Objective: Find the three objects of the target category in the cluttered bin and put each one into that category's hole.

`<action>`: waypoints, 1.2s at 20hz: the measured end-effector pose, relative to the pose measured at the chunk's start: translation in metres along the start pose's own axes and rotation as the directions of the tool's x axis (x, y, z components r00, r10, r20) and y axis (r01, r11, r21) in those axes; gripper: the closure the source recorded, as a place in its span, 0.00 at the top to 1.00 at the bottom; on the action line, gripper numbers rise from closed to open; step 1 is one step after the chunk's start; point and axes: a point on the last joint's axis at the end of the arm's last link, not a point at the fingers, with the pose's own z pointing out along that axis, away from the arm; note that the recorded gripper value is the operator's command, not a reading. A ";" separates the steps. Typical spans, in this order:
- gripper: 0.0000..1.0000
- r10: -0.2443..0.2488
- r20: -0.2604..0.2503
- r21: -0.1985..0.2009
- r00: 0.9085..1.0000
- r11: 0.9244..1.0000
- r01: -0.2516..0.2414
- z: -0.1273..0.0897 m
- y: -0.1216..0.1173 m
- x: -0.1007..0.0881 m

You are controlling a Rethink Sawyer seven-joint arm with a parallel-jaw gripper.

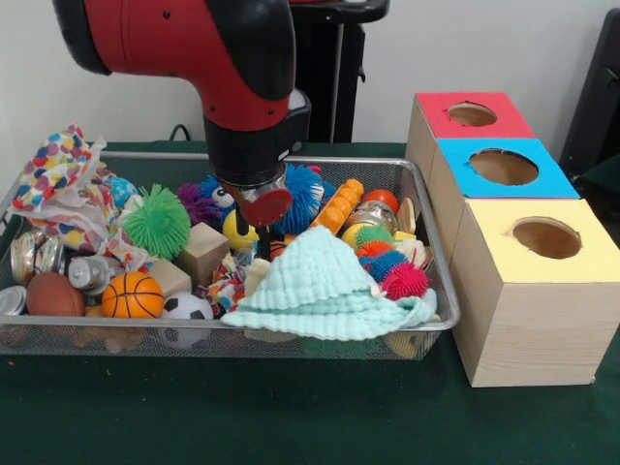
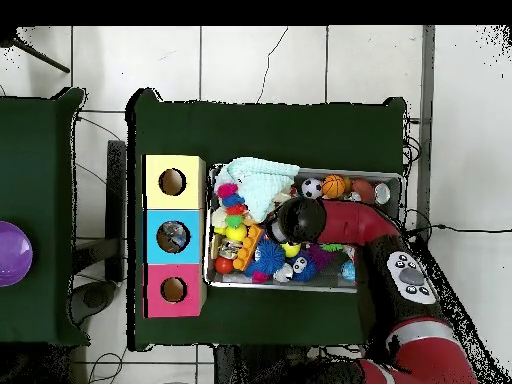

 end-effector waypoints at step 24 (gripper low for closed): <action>1.00 0.012 0.047 0.023 0.999 1.000 -0.013 0.023 0.003 -0.022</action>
